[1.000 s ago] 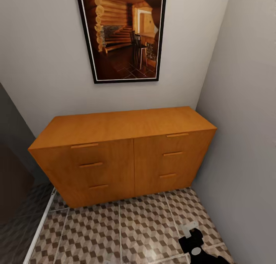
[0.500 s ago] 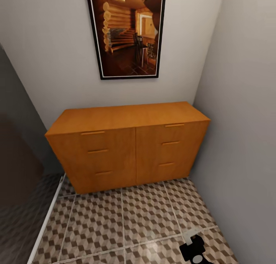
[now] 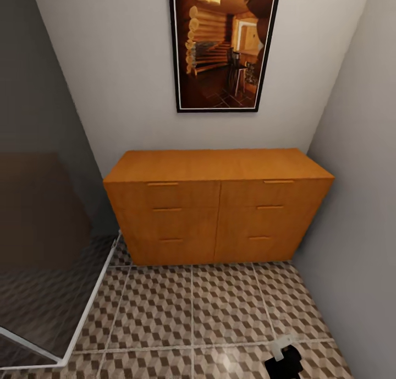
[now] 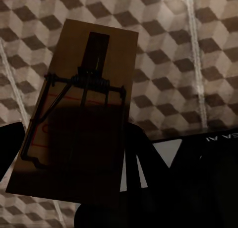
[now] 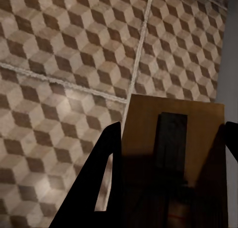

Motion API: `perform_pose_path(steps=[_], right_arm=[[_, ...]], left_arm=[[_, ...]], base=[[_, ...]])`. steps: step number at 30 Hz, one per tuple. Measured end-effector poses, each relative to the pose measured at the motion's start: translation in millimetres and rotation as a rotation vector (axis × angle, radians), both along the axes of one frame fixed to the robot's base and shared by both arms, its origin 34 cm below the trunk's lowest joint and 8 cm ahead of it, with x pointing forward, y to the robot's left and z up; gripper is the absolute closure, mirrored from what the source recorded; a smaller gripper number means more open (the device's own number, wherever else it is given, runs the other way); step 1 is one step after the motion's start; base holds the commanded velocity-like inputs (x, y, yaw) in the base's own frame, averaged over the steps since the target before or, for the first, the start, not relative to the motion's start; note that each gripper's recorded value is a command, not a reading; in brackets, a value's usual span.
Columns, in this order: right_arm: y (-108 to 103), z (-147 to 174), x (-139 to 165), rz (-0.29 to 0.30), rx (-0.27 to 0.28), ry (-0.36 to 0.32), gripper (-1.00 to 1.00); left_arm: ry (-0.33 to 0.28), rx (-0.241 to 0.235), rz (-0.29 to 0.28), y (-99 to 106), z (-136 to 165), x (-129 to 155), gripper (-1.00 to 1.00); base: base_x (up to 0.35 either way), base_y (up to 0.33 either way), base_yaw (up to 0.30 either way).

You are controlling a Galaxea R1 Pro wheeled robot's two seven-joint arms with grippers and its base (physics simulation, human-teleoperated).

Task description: Take the four mousetraps from the cabinet in the bathroom and place them on the bathroom floor. Make sure all four end up on the same floor surface, and ensure that at least two of them are either under or directly next to the same bathroom sink.

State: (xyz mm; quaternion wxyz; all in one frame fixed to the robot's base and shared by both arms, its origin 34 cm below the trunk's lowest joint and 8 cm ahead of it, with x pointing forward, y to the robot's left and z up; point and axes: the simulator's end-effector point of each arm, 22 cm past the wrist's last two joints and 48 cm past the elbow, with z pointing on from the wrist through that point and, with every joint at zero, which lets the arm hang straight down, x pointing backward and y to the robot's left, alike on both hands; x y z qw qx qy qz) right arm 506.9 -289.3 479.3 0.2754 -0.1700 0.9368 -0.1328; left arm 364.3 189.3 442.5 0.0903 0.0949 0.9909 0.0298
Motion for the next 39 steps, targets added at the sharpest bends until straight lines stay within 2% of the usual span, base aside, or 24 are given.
perform_pose_path(steps=[10, 18, 23, 26, 30, 39], right_arm=[[-6.8, 2.7, 3.4, -0.008, 0.002, -0.039, 1.0], [-7.4, -4.8, -17.1, -0.009, 0.001, -0.011, 1.0], [-7.3, -13.6, -44.7, -0.008, 0.002, 0.024, 1.0], [-6.9, -15.0, -51.3, -0.008, 0.003, 0.031, 1.0], [-4.5, -11.4, -47.2, -0.009, 0.018, 0.001, 1.0], [-3.8, -8.5, -45.9, -0.009, 0.022, -0.012, 1.0]], left_arm=[[-0.001, 0.002, 0.001, 1.1, -0.2, 0.3, 1.0], [0.004, 0.002, 0.002, 1.1, -0.7, -2.9, 1.0], [0.003, 0.001, 0.001, -0.1, -0.3, -2.6, 1.0], [0.001, -0.001, 0.001, -1.3, 0.4, -2.4, 1.0], [-0.004, -0.001, 0.001, -1.1, 1.5, -0.6, 1.0], [-0.013, -0.001, 0.001, -1.4, 3.6, 2.5, 1.0]], base=[[0.0, 0.0, 0.294], [0.0, 0.0, 0.294], [0.0, 0.0, 0.289], [0.0, 0.0, 0.238], [-0.004, 0.0, 0.202], [-0.172, 0.0, 0.196]])
